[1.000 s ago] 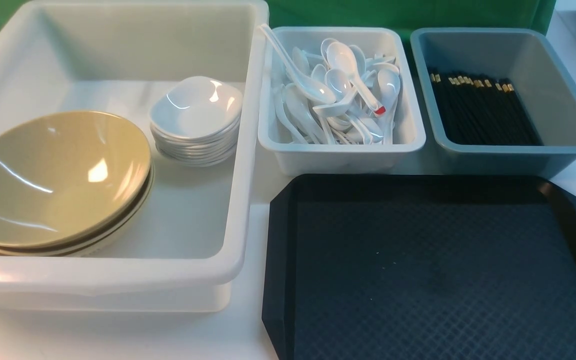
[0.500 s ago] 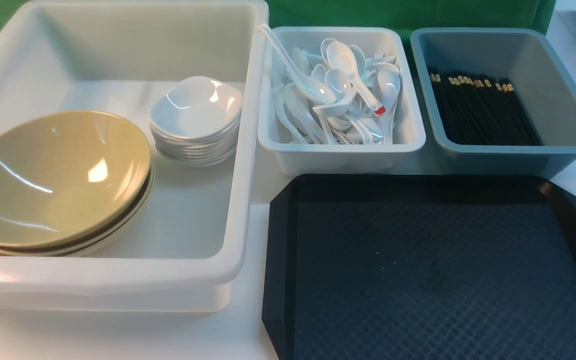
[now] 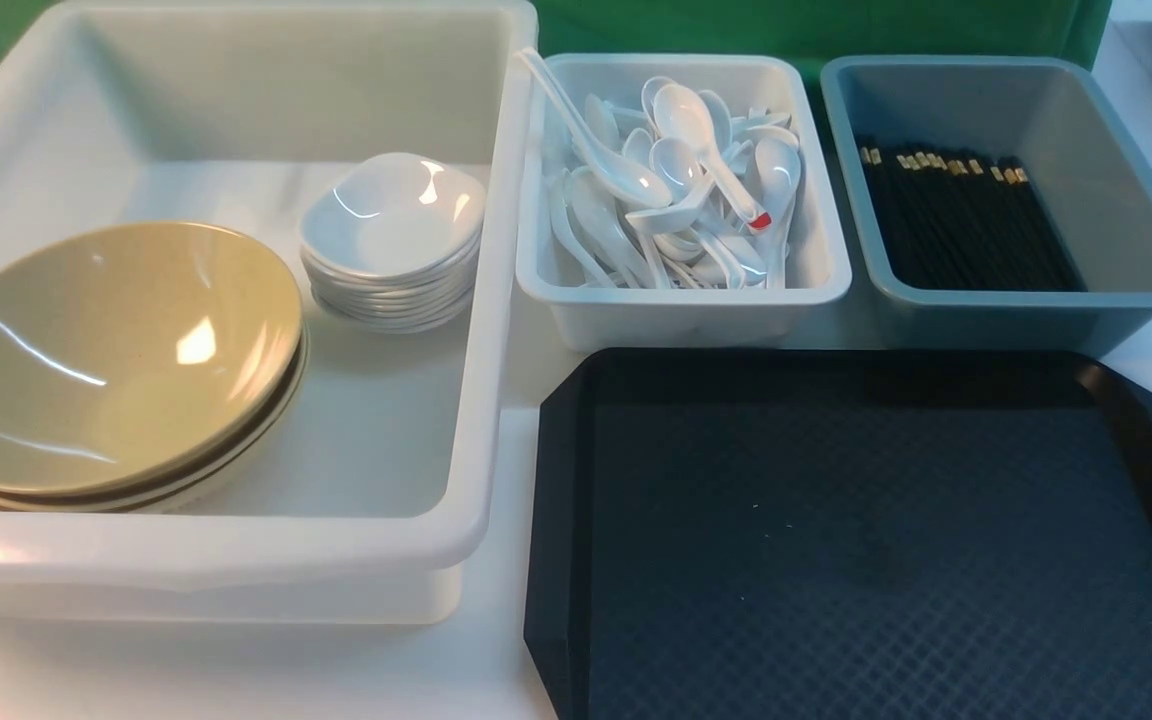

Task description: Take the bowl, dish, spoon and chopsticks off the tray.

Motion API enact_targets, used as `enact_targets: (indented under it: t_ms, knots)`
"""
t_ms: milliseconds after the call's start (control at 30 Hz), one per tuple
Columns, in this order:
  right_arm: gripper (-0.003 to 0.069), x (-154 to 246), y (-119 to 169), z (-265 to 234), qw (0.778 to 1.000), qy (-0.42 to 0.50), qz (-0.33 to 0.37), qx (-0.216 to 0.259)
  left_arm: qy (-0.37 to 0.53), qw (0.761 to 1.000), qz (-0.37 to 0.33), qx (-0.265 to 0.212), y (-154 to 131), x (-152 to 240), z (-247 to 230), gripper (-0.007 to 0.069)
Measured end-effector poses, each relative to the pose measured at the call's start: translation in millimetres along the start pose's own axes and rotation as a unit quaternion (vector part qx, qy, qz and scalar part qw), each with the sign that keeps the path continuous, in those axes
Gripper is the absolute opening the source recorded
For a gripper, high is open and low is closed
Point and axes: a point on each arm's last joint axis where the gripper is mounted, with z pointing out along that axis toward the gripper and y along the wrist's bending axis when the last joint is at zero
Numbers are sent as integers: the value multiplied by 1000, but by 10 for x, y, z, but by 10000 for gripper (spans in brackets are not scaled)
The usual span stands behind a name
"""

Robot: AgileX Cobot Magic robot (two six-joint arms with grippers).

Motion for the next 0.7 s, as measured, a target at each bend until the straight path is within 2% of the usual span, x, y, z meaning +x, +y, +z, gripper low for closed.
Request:
enact_targets:
  t_ms: [167,333,433,633,700]
  knots:
    - [78,0,0,0,1000,0,0,0,-99,995,-5,-24,71,207,237,-11]
    - [78,0,0,0,1000,0,0,0,-187,977,20,-103,206,537,428,-11]
    - [78,0,0,0,1000,0,0,0,-176,976,20,-123,238,681,481,-11]
    - [79,0,0,0,1000,0,-1,0,-75,990,3,-121,242,878,533,-11]
    - [80,0,0,0,1000,0,-1,0,-72,990,3,-121,242,885,534,-11]
